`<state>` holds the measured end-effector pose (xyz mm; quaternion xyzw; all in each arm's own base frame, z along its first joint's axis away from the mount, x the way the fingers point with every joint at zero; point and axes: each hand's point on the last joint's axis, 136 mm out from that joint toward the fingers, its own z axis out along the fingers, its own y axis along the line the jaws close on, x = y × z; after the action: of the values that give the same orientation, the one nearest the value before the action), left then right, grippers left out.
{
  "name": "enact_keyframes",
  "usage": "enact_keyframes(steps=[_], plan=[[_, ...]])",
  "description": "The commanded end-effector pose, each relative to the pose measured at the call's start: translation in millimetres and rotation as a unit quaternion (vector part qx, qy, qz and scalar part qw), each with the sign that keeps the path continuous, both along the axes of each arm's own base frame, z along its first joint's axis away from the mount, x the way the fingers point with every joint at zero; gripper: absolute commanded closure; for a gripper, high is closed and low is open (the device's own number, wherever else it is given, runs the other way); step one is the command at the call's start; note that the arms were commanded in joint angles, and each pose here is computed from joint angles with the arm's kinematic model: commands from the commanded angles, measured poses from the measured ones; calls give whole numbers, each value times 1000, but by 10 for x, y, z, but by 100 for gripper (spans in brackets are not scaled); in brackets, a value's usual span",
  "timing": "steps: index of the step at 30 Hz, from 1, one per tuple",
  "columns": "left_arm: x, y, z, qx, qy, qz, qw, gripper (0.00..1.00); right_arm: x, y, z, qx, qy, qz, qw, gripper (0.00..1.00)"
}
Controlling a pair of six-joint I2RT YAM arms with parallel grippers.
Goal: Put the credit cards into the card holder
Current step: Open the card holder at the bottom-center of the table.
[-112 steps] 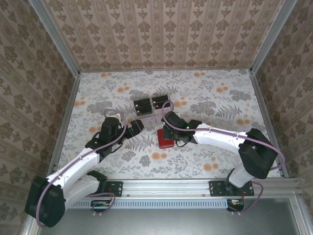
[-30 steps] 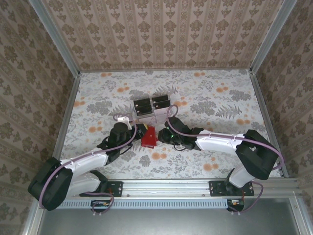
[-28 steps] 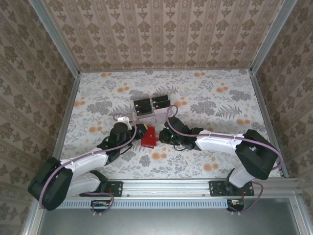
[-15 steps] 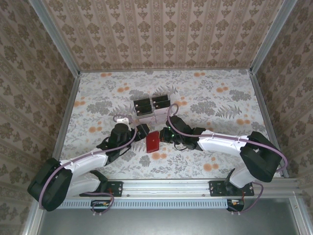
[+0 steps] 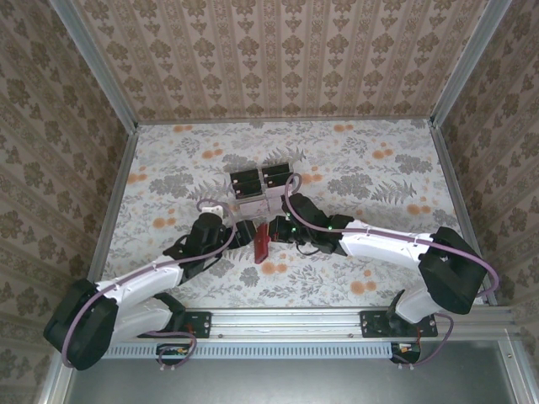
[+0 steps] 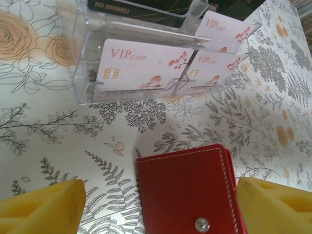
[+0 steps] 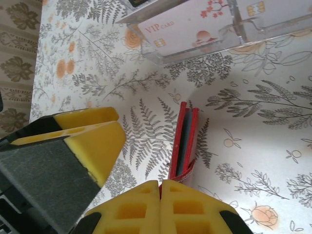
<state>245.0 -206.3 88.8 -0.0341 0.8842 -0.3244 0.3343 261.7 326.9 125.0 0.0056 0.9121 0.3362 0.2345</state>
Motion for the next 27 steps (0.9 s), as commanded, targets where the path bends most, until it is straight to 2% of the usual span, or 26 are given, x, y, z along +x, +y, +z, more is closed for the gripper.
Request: enact_keyframes(steps=[1,10,15,20,26,27], plan=[[44,-124,141,-6,-18,-21,1000,17,-29,47,185,7,-12,17,1000,100],[33,-152,45,2,-8,-26,1000,19,-25,16,111,-2,-7,11,1000,100],[2,-76,-86,24,13,-17,999,30,-26,-14,72,-6,-5,7,1000,100],[-38,40,-193,47,31,2,998,37,-27,-65,18,-13,-3,0,1000,100],[-130,240,-312,80,54,27,995,44,-35,-290,-241,-38,9,-32,999,100],[-153,267,-335,84,57,30,994,45,-42,-339,-310,-44,14,-38,998,96]])
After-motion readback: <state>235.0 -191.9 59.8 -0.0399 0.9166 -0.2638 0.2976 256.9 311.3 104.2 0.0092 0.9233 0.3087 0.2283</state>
